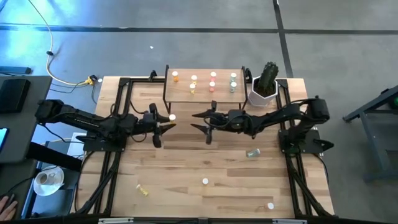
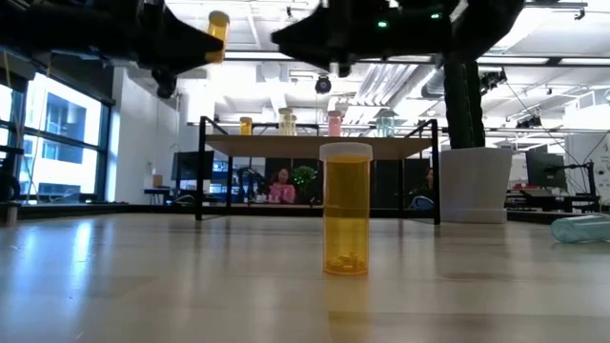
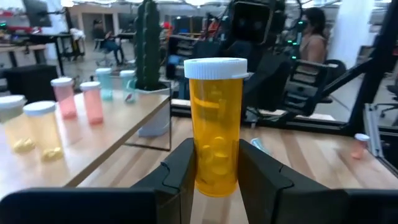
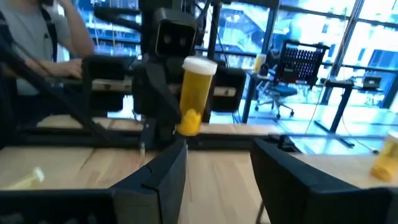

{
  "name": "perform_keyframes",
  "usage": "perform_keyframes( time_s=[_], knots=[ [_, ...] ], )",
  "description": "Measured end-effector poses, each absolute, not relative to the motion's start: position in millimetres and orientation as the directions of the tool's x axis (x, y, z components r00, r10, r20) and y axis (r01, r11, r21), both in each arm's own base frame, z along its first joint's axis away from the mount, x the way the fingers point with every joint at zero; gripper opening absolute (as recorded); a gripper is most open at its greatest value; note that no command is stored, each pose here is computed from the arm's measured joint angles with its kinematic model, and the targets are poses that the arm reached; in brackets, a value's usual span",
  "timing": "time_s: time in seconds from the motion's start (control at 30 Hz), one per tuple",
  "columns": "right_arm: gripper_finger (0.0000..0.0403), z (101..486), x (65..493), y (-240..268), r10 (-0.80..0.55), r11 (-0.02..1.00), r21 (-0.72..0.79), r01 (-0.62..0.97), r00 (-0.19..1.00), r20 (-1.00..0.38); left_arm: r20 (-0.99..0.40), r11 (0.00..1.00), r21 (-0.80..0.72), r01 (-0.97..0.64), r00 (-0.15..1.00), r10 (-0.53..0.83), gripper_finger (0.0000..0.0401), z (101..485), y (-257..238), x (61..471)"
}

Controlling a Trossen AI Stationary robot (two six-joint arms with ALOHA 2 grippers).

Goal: Pick and place medicine bottles onto shelf by color
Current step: Put the left orange pill bottle on the shelf aligned with the other orange pill bottle

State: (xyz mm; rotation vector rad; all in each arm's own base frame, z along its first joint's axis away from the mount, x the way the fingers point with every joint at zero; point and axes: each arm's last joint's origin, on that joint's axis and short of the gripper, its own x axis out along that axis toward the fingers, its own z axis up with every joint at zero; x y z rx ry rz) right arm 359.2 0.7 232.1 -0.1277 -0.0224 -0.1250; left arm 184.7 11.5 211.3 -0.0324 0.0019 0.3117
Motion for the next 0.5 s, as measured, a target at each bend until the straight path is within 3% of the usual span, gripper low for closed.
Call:
perform_keyframes(
  time_s=[0.2,0.5],
  knots=[
    [0.0170,230,391,3,-0.042,0.989,-0.141,0.048,0.998,0.042,0.000,0.960,0.037,-0.279,0.960,0.279,0.0090,212,11,185],
    [0.0170,234,425,0,-0.045,0.985,-0.165,0.044,0.999,0.002,-0.010,0.955,0.083,-0.286,0.958,0.288,0.0090,211,11,185]
  ],
)
